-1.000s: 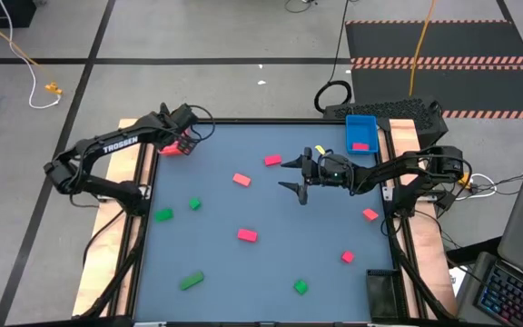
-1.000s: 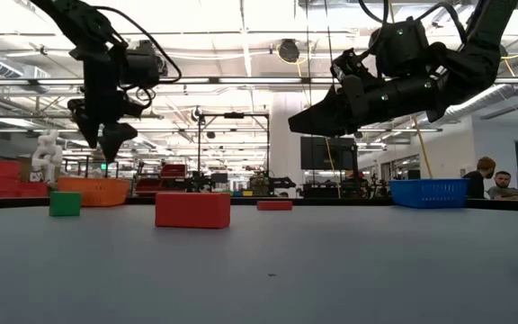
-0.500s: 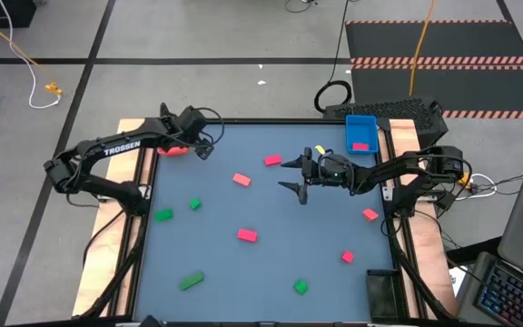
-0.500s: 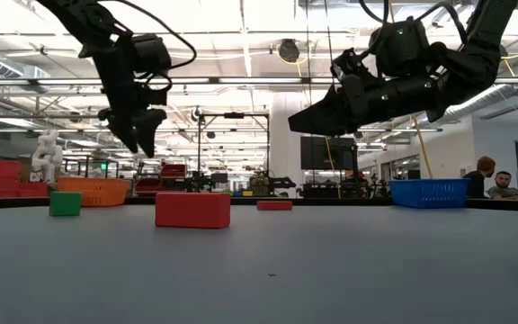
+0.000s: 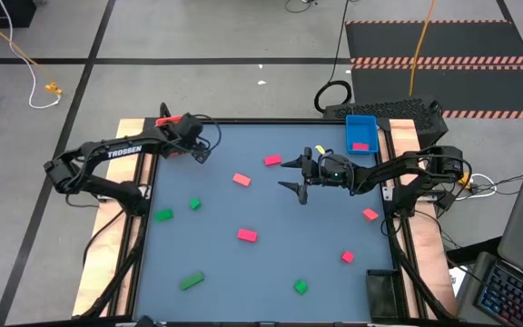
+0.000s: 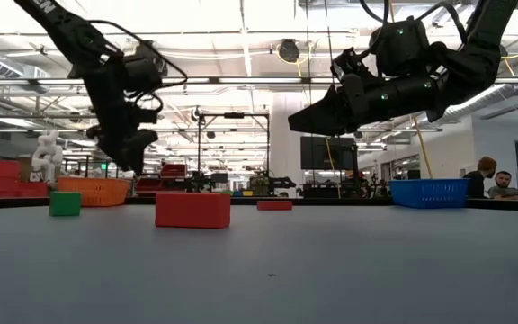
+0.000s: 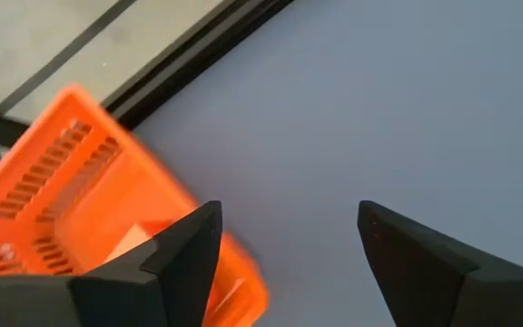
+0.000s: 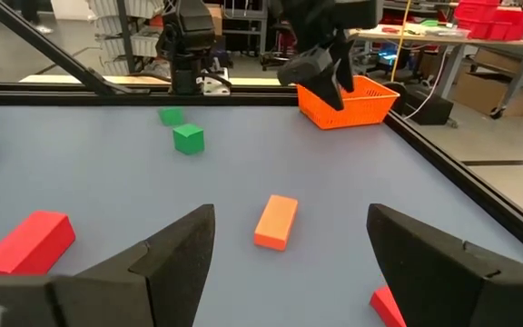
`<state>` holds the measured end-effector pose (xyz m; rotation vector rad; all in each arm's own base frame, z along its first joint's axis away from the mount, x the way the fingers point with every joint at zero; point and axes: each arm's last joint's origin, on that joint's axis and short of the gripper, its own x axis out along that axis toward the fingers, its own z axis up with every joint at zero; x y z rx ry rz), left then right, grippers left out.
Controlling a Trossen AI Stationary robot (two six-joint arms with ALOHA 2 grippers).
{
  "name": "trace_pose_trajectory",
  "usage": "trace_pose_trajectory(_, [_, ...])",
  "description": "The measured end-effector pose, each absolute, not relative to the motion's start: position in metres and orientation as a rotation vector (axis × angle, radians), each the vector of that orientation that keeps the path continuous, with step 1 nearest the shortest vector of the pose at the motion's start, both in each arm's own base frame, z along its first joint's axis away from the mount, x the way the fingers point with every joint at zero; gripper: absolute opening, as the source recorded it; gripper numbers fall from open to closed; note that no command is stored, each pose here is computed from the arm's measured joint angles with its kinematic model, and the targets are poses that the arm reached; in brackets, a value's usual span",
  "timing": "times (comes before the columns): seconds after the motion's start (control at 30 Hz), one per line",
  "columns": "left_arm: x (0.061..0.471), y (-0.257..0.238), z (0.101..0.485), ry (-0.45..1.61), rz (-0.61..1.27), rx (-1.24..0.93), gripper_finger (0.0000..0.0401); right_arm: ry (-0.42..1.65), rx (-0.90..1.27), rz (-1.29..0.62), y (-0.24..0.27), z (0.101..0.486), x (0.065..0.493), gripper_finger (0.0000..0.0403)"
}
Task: Sort & place blocks by color
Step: Adjust the orange bin
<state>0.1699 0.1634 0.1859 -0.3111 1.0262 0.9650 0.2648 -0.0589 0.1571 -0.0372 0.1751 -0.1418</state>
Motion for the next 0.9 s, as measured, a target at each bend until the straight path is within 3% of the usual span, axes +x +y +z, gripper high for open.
trace_pose_trajectory(0.9, [0.143,0.16,0.172,1.231,1.171,-0.306,0.025,0.166,0.041,-0.149,-0.059,0.157,0.265,0.0281])
